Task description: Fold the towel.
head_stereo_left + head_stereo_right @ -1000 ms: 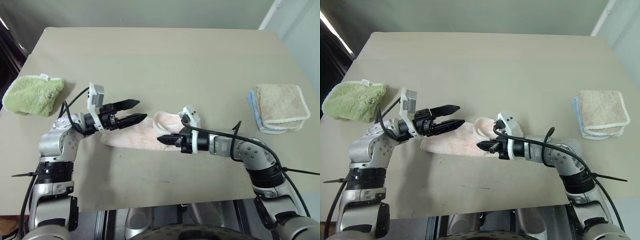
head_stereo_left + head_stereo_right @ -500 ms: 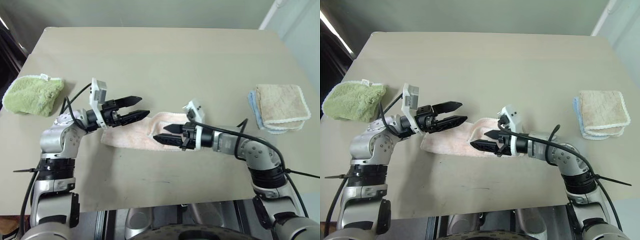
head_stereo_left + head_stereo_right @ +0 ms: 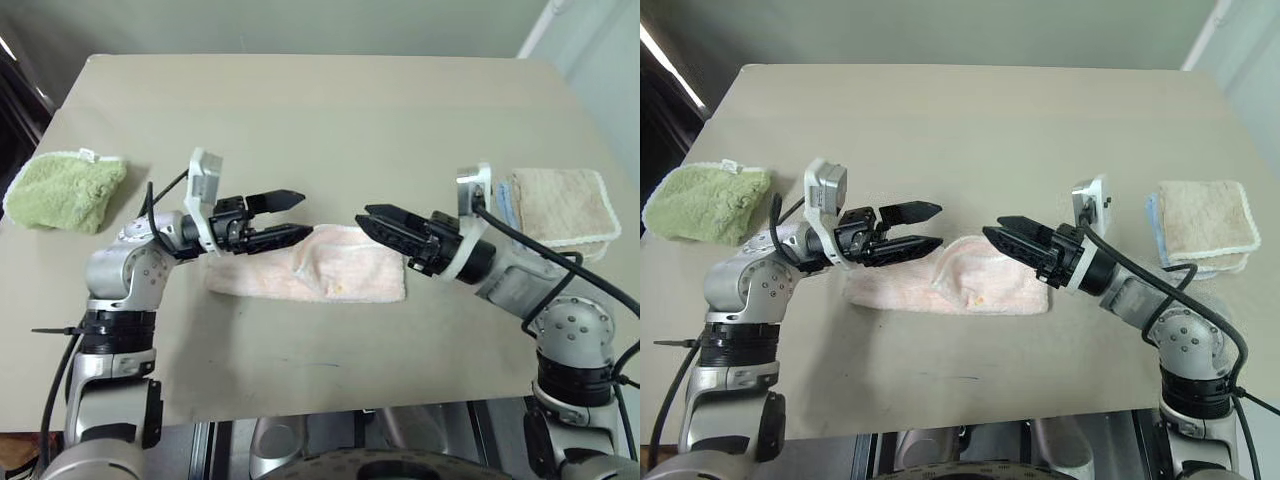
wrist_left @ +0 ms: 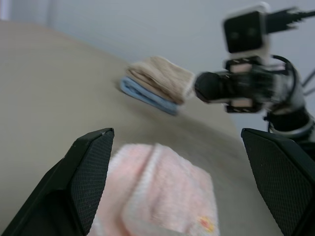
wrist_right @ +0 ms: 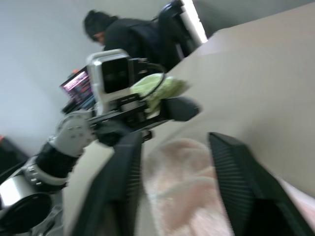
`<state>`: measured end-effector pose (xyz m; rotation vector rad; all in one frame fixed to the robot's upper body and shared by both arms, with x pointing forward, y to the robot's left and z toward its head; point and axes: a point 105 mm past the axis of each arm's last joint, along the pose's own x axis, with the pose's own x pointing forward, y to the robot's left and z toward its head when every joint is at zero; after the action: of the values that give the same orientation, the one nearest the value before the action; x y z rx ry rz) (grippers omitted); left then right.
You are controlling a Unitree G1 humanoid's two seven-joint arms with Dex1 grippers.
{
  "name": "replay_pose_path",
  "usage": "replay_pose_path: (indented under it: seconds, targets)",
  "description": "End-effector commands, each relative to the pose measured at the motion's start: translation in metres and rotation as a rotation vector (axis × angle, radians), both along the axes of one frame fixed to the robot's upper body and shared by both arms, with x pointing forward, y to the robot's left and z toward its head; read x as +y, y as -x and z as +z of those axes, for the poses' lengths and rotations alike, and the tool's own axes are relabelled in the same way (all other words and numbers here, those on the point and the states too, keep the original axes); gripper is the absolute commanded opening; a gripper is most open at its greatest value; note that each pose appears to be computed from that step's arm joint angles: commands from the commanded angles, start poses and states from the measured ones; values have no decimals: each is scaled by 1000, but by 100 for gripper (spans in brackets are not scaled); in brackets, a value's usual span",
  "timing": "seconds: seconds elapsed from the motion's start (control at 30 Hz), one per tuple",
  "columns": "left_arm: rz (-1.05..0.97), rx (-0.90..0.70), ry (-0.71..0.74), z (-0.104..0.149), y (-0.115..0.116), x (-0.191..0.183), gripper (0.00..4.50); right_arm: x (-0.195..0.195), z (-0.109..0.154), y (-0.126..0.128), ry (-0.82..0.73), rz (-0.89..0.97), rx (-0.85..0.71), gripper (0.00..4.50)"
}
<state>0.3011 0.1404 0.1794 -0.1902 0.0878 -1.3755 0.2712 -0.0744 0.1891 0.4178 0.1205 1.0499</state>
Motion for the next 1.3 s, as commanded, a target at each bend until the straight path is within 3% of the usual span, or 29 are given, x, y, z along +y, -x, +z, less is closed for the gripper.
replay_pose_path:
  seconds: [0.03,0.1,0.63,0.97,1.23,1.3]
  targets:
    - [-73,-63,-87,-6,11,-5,450,-10,-1,-15,-27,-107,-28,73]
    - [-87,-88,-116,-14,11,-10,450,-12,-14,-27,5,-175,-9,3]
    - [-86,-85,-152,-61,10,-19,450,21,-87,-44,274,-233,19,3]
    - [-107,-105,-166,-80,12,-14,450,19,-93,-47,310,-261,9,3]
    - [51,-111,-45,-43,-14,-16,450,18,-95,-45,314,-274,19,3]
    - [57,-109,-18,-33,-18,-14,412,18,-94,-45,311,-275,18,0]
